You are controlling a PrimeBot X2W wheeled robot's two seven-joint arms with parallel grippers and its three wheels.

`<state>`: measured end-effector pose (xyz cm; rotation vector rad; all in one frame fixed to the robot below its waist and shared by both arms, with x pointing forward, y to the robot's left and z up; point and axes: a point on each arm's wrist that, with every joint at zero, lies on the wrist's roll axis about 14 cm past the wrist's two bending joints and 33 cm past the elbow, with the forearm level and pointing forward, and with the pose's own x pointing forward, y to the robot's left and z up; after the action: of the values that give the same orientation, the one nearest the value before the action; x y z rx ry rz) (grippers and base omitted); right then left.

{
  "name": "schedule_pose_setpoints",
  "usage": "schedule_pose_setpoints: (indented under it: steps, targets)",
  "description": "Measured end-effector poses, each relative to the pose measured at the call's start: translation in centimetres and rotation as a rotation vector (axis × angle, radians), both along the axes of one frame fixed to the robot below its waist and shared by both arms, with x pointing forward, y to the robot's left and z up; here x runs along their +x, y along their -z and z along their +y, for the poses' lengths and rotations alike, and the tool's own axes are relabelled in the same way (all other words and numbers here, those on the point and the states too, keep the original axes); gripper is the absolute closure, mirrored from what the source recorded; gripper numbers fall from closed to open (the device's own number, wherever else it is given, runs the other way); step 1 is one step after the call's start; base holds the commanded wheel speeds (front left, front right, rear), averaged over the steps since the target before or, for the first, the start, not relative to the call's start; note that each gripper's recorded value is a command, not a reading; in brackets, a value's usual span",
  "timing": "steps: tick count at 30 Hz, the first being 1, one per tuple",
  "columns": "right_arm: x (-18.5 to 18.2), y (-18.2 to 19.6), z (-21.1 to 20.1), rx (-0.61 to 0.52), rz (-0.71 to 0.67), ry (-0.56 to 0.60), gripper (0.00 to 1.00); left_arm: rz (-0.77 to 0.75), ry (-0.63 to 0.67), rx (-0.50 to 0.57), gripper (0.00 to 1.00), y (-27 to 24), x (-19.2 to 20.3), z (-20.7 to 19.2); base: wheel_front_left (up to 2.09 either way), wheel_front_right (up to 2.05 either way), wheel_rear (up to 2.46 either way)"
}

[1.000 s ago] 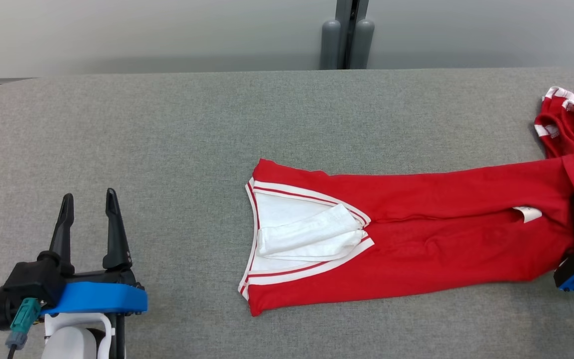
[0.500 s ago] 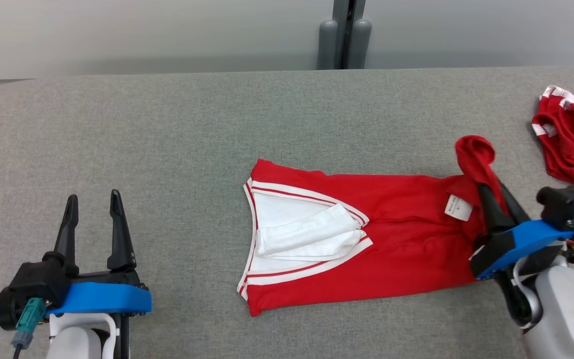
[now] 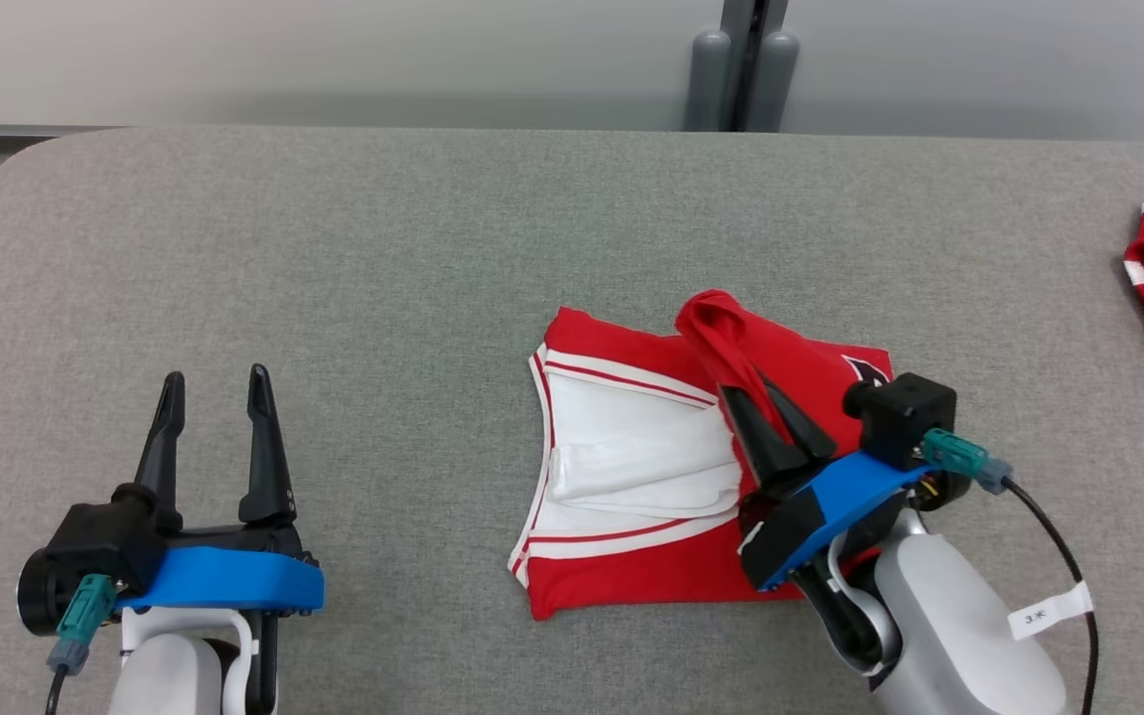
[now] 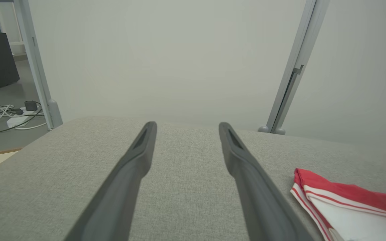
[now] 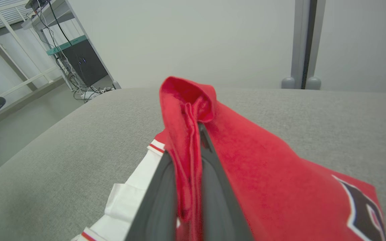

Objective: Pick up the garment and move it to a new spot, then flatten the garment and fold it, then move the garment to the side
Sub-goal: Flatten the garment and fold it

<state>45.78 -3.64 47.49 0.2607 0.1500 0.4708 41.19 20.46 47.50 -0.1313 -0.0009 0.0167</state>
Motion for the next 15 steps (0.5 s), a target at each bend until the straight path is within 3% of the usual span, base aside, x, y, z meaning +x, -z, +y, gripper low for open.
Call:
schedule_pose_setpoints:
  steps: [6, 14, 15]
  targets:
    - [-0.4, -0.2, 4.4, 0.023, -0.006, -0.114, 1.00, 0.000, -0.012, 0.002, 0.00, -0.1, -0.2, 0.5, 0.00, 0.00, 0.00]
    - [-0.3, -0.4, 7.3, 0.075, -0.011, -0.184, 1.00, 0.005, -0.040, 0.003, 0.00, 0.0, -0.5, 1.4, 0.00, 0.00, 0.00]
    - [-0.3, 0.0, 7.3, 0.073, -0.002, -0.185, 0.84, 0.006, -0.041, 0.002, 0.00, 0.1, -0.5, 1.4, 0.00, 0.00, 0.00]
